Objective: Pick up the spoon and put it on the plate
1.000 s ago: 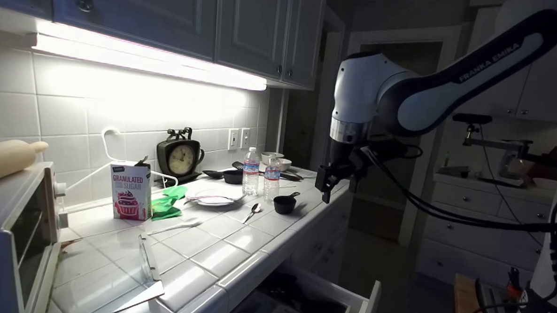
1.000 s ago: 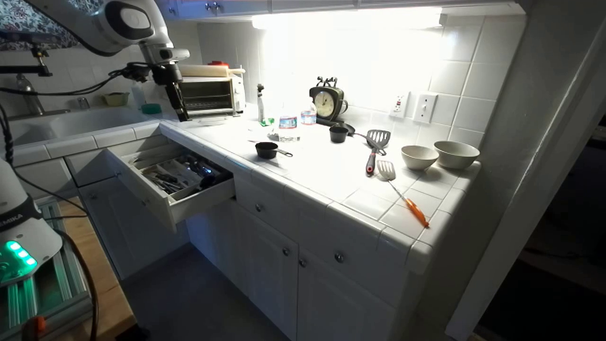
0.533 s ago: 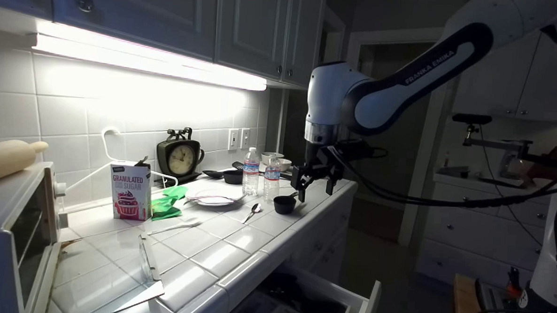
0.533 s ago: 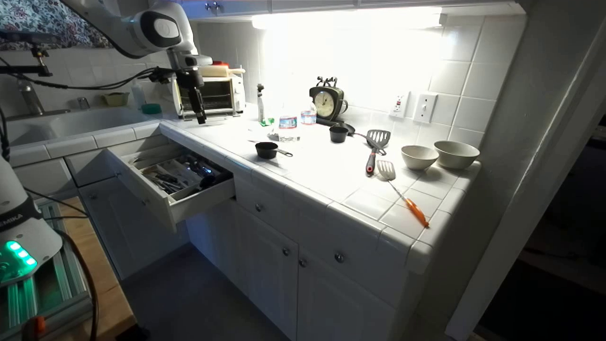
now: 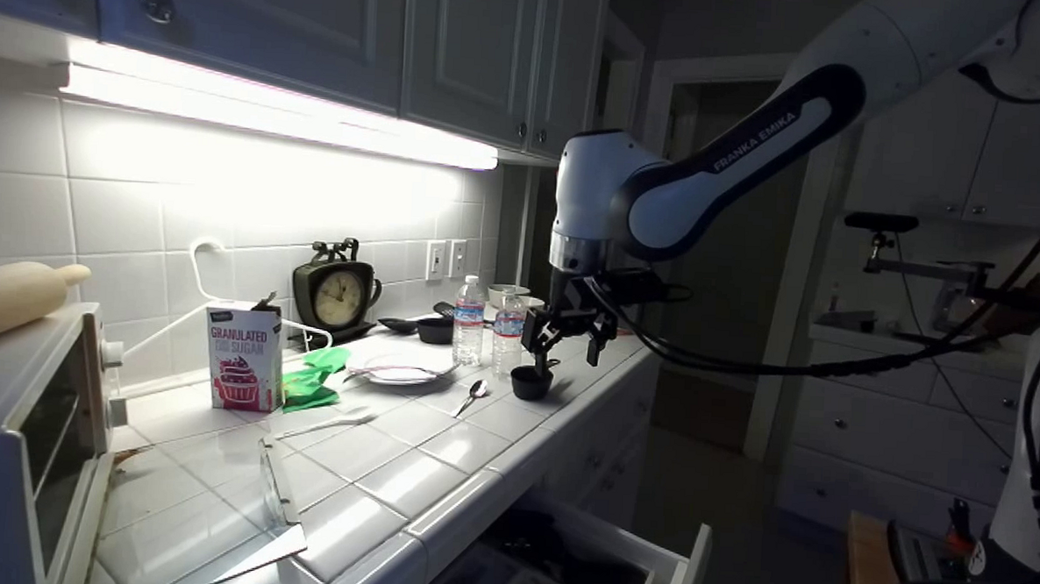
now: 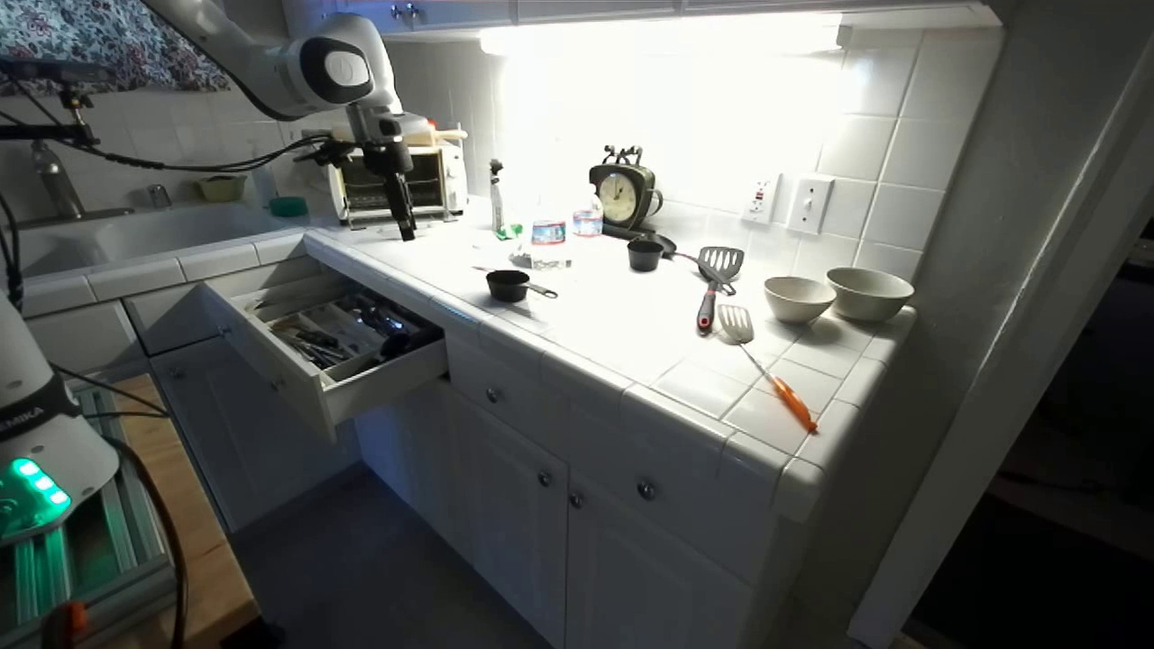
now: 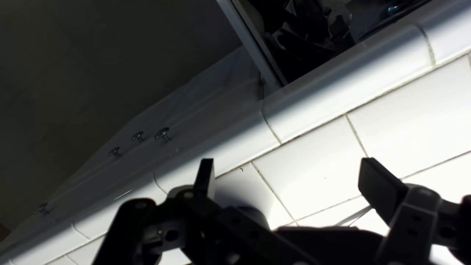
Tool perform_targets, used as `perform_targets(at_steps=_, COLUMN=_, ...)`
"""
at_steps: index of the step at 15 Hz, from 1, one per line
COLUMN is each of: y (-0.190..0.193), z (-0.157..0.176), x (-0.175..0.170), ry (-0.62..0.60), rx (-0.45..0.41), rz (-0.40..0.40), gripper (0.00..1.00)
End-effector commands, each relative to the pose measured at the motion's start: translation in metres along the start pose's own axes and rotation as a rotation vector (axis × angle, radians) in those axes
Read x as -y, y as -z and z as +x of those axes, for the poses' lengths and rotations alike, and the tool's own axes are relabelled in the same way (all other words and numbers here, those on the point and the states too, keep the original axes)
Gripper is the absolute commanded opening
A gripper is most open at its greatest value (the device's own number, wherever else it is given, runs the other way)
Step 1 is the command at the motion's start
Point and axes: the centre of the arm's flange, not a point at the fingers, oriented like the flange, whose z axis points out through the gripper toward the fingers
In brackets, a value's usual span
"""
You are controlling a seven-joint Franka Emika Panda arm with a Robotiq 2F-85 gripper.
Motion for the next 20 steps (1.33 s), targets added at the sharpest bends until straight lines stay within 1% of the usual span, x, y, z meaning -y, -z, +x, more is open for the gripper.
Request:
perform_targets(at_steps=1, y=0.004, z=-0.004, x=0.0, ry=0.052, rx=-0.04, rz=0.015, gripper=1.0)
perform_targets(at_steps=2, y=0.002, z=0.0, x=0.002, ry=0.039, rx=-0.067, rz=-0.005, gripper=1.0)
perform_targets(at_steps=4, y=-0.002, z=0.014, x=0.004, ry=-0.001, rx=-0.093, rz=-0.032, gripper=1.0)
perform_targets(at_steps=8, y=-0.008, z=0.032, x=-0.001, ry=-0.043, rx=-0.09, rz=-0.007, gripper=1.0)
perform_targets(at_steps=11, y=-0.016, z=0.045, x=0.004, ry=0.001, rx=-0.104, rz=0.034, gripper=1.0)
perform_targets(at_steps=15, y=-0.029, z=0.06, x=0.017, ry=0.091, rx=-0.15, rz=0.086, gripper=1.0)
perform_targets(at_steps=17, y=-0.036, z=0.068, x=0.024, ry=0.105, rx=-0.163, rz=0.103, gripper=1.0)
perform_targets(at_steps=20, y=-0.046, z=0.078, x=0.033, ry=0.091, rx=-0.169, rz=0.122, gripper=1.0)
